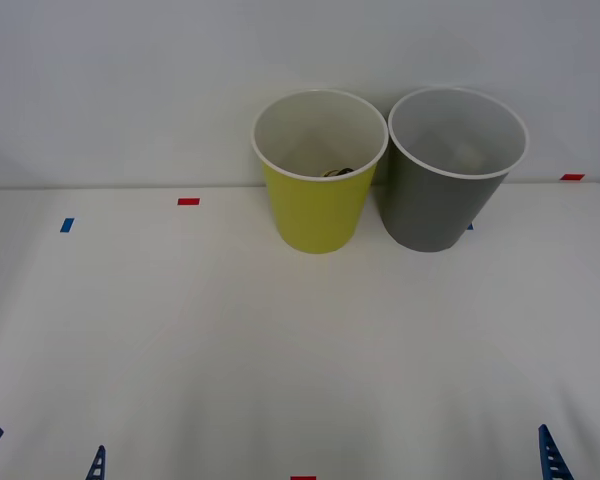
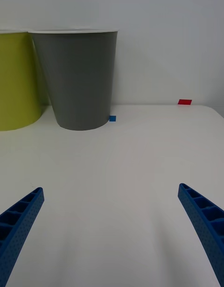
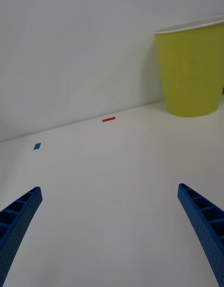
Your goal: Put cans in the gray bin and PET bottles in the light green bin.
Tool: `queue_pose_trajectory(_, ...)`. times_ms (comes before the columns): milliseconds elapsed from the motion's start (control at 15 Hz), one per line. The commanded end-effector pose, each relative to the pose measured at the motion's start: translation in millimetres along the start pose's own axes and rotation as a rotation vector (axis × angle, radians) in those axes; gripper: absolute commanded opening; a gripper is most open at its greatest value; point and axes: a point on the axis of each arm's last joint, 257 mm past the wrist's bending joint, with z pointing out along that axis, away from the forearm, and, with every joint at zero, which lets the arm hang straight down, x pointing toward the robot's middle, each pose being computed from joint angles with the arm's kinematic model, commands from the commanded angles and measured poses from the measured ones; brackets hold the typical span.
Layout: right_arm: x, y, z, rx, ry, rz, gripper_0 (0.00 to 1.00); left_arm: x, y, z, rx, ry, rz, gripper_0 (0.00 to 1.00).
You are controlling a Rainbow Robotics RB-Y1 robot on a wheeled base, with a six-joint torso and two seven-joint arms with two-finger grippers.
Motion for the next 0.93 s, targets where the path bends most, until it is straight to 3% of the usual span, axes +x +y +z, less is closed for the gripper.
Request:
queue_pose_trajectory(67, 0.0, 0.0, 0.0, 0.000, 0.000, 0.000, 1.00, 0.1, -0.2, -0.1, 0.001, 0.000, 0.001, 1.00)
queue_pose_trajectory(933, 0.0, 0.0, 0.0, 0.000, 0.000, 0.000, 1.00, 0.1, -0.2, -0.1, 0.001, 0.000, 0.001, 1.00)
